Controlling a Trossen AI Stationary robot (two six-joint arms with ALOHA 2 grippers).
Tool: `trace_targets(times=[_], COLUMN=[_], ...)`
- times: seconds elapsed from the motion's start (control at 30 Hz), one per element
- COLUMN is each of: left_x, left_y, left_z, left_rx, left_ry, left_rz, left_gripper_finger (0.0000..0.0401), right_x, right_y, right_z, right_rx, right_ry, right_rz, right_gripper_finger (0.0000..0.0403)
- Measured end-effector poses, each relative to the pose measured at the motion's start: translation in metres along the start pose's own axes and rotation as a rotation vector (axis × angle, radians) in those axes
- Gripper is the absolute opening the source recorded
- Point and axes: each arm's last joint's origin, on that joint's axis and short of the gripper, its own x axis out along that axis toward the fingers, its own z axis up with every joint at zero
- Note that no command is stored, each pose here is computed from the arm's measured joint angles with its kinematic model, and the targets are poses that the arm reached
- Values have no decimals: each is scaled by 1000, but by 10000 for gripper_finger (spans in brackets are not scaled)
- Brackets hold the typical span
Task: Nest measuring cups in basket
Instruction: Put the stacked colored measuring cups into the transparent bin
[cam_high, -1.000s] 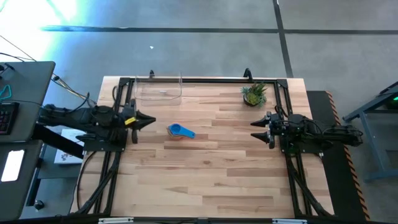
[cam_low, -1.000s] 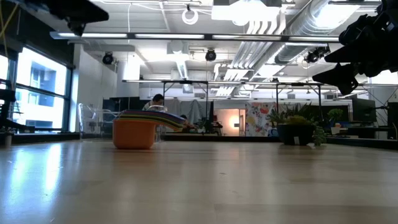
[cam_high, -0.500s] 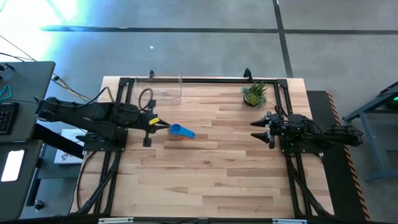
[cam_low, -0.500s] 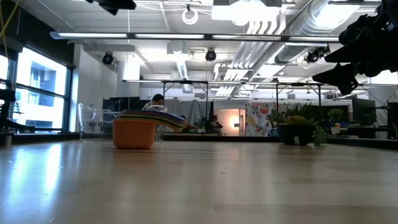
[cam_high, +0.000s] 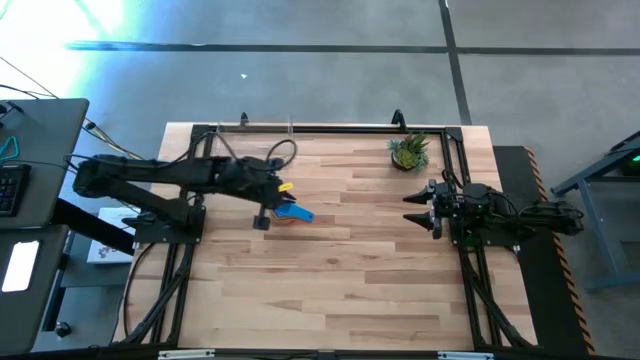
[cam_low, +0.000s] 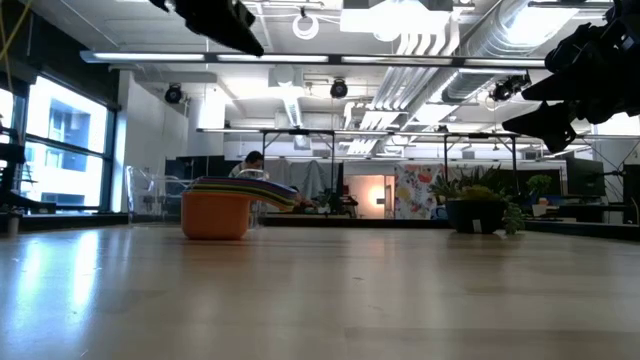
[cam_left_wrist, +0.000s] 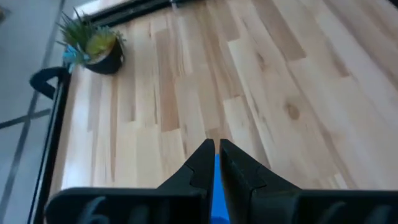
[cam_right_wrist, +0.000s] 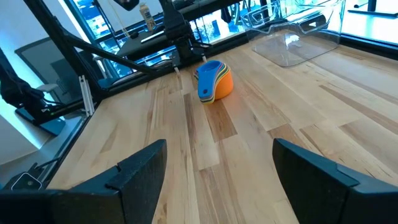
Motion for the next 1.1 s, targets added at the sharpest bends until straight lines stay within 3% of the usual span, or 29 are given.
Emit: trace_targets(times=[0.43,1.1], left_x=[48,88], left_y=[4,-1], left_z=[-5,-26], left_rx=[-76,-103], left_ry=[182,353], left_rz=[-43,-79], left_gripper_finger=[29,219], right_x=[0,0], right_y=[0,0], right_z=[0,0], right_rx=[0,0], right_ry=[-1,-1], right_rz=[1,0], right_gripper_finger=[284,284])
